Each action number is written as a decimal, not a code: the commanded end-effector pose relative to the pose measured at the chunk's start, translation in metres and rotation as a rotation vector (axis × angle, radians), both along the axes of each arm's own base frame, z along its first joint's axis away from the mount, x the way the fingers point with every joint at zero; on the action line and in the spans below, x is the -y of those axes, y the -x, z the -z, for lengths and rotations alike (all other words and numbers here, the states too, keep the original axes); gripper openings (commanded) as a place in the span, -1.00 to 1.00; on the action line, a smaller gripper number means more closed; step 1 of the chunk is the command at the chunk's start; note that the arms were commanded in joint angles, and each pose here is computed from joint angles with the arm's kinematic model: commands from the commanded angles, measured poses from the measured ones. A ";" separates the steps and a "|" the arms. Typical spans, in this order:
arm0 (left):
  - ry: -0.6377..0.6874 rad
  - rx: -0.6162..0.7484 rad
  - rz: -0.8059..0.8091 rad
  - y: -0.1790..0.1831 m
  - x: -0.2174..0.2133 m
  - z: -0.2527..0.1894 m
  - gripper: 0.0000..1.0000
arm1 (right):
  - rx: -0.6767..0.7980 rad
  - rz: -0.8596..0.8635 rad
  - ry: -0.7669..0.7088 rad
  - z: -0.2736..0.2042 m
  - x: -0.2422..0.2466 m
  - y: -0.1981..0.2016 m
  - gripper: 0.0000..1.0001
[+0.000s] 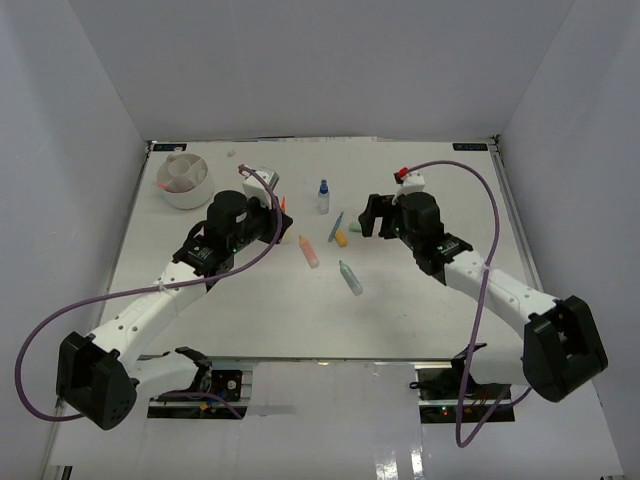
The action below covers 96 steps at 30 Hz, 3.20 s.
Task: Sort the stationery into containers
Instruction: Close the pen cap on the pen.
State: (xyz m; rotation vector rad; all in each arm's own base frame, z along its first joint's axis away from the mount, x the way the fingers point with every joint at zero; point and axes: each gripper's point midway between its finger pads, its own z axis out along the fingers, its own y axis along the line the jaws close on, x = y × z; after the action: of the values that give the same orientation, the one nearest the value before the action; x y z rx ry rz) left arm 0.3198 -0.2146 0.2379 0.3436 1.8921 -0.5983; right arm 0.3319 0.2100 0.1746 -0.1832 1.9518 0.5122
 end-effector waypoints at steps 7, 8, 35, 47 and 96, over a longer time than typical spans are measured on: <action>-0.122 -0.022 0.216 0.040 -0.001 0.038 -1.00 | -0.249 0.190 0.264 0.039 0.015 -0.069 0.47; -0.120 -0.009 0.212 0.040 -0.002 0.035 -1.00 | -0.269 0.203 0.264 0.042 0.014 -0.073 0.43; -0.129 0.021 0.149 0.037 -0.012 0.030 -1.00 | -0.484 0.296 0.362 0.138 0.006 -0.111 -0.31; -0.127 0.017 0.161 0.038 -0.011 0.031 -1.00 | -0.500 0.303 0.386 0.148 0.012 -0.106 -0.55; 0.175 0.300 0.602 0.102 0.042 -0.042 -1.00 | 0.603 -0.798 -0.599 -0.213 -0.140 0.113 -0.85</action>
State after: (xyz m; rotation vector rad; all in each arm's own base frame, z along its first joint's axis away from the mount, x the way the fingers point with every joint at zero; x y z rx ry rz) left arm 0.2182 -0.2591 0.2719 0.8627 1.4583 -1.0484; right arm 0.2319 0.3500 0.3686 -0.6423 1.1274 1.3097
